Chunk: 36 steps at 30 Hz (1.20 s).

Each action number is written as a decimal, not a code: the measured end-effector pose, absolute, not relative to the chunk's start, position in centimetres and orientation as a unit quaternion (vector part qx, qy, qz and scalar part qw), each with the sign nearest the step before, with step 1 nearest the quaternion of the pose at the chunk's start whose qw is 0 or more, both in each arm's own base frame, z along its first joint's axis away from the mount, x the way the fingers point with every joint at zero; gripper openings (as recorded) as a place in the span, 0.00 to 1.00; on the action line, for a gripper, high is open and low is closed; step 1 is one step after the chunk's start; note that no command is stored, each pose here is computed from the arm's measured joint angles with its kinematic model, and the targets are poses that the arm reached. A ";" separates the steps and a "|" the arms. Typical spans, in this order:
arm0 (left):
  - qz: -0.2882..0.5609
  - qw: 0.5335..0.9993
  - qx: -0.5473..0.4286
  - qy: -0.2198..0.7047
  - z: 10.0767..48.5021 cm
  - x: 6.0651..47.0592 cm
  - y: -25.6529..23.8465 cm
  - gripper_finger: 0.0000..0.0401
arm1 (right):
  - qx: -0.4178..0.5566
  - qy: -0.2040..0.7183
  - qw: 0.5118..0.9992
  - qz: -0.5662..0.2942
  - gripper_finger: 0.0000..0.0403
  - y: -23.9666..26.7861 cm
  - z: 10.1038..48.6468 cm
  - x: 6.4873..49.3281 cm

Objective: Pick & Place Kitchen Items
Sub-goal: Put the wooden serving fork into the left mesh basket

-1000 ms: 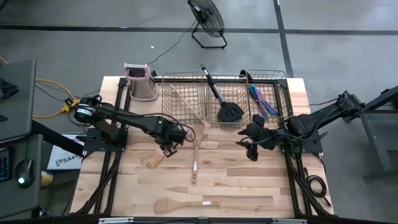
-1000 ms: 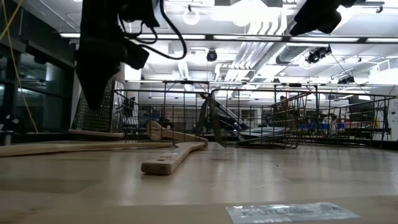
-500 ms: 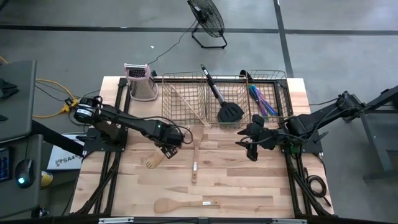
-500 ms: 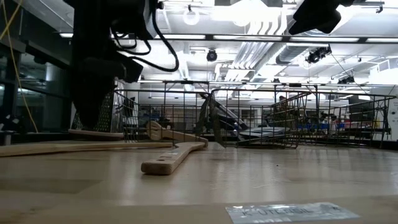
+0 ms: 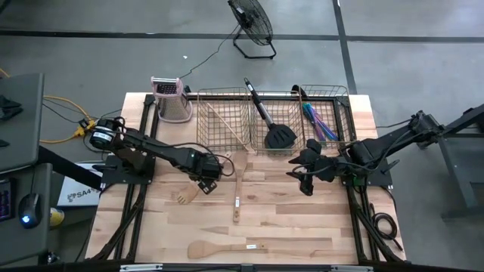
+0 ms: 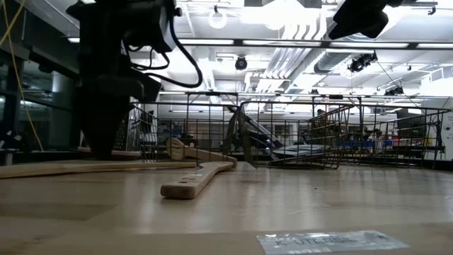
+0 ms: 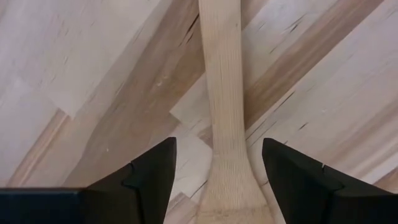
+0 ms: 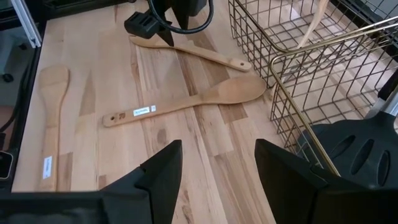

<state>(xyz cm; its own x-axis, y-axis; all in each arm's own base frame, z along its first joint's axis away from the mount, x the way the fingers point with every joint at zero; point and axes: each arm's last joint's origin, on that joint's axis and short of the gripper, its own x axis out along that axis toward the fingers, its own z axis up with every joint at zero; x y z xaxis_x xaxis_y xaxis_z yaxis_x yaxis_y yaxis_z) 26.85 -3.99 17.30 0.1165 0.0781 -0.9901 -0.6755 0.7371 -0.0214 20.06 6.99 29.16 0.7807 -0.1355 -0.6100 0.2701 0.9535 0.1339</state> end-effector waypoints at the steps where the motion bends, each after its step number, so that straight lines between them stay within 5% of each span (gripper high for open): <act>1: 0.267 0.706 -0.245 0.608 17.2 26.8 -4.0 0.58 | 0.108 0.313 0.937 -0.108 0.48 7.0 29.2 20.1; 36: 0.266 0.681 -0.216 0.648 13.8 27.7 -4.2 0.58 | 0.135 0.328 0.931 -0.087 0.48 7.2 29.0 20.1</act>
